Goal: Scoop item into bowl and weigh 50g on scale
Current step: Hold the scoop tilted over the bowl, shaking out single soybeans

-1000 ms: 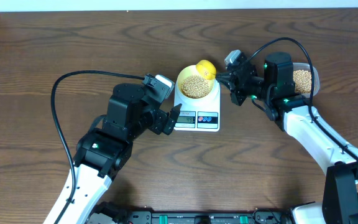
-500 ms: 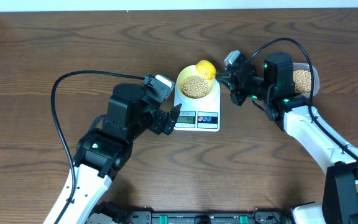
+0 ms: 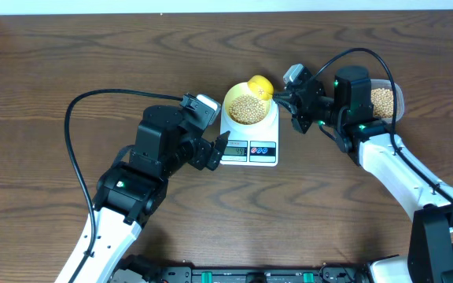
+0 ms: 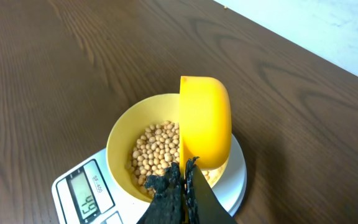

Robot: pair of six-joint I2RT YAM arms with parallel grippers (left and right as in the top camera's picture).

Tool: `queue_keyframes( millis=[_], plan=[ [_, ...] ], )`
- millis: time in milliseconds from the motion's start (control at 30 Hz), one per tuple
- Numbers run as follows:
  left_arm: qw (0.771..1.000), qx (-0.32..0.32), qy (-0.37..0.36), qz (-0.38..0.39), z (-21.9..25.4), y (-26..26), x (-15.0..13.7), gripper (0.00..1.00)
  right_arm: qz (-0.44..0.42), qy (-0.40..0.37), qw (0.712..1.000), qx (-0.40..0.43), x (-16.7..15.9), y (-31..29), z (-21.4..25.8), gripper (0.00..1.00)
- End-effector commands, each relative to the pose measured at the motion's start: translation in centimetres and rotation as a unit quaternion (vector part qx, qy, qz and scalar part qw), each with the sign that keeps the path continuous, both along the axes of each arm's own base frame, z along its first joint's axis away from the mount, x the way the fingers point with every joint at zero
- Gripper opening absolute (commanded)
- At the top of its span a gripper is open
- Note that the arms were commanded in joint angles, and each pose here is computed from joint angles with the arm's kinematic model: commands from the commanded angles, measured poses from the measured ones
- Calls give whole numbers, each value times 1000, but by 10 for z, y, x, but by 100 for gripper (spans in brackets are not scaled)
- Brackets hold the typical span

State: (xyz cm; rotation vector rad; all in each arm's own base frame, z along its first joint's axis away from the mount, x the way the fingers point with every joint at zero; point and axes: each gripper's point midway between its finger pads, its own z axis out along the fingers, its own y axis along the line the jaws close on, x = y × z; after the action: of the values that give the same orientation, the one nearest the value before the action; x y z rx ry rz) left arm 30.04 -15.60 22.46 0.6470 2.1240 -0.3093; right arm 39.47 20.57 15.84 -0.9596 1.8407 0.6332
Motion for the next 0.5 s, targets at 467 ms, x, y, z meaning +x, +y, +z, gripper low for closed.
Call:
queue_keyframes(
  millis=[467],
  plan=[
    [1000, -2, 0, 4, 0, 2, 0, 94, -13, 14, 1000, 13, 2, 2, 3, 1]
  ],
)
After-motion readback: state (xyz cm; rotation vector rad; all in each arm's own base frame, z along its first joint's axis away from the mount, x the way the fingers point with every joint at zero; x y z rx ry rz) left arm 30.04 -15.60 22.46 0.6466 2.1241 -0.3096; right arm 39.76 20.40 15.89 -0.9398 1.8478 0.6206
